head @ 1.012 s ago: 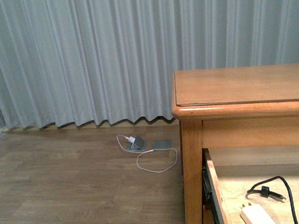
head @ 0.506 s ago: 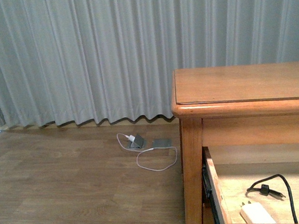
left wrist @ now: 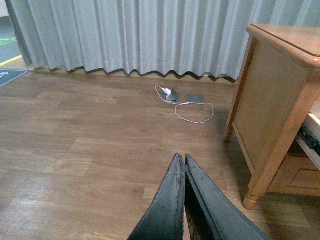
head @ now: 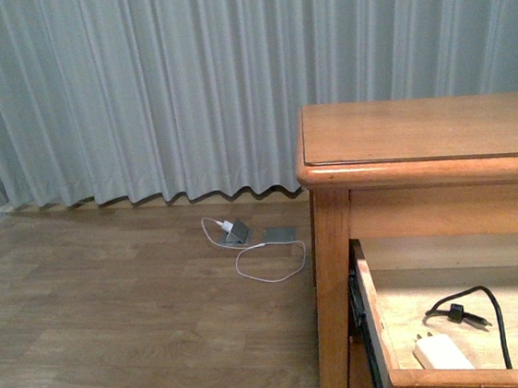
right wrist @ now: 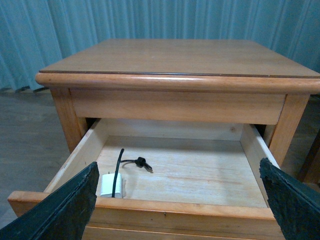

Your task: Put charger into drawer

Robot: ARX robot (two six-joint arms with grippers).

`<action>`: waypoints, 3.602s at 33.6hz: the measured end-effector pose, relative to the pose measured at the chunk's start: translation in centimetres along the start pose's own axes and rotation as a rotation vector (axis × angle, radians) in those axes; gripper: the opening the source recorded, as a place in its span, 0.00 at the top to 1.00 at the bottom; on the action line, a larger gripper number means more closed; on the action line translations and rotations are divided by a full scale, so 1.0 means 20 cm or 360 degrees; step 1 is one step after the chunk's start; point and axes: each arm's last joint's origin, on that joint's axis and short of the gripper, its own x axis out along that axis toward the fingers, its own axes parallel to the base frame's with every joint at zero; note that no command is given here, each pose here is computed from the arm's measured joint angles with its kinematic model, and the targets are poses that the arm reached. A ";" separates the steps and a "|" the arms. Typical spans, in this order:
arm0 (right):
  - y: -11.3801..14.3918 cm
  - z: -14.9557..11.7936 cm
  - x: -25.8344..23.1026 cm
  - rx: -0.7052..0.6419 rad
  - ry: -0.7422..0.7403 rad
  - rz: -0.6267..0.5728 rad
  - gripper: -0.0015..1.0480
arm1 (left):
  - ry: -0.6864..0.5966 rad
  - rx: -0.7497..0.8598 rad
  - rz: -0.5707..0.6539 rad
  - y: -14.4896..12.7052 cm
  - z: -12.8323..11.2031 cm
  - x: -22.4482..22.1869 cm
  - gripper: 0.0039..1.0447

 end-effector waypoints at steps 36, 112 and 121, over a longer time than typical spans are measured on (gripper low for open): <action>-0.06 -0.32 0.44 -0.0199 0.0979 0.0179 0.09 | -0.0001 0.0000 0.0001 0.00 0.00 0.00 0.06; 0.04 -0.01 0.60 0.0173 0.0541 0.0284 0.09 | -0.0001 0.0001 0.0001 0.00 0.00 0.00 0.06; -0.04 0.09 0.20 0.0370 0.0413 0.0290 0.09 | -0.0001 0.0001 0.0001 0.00 0.00 0.00 0.06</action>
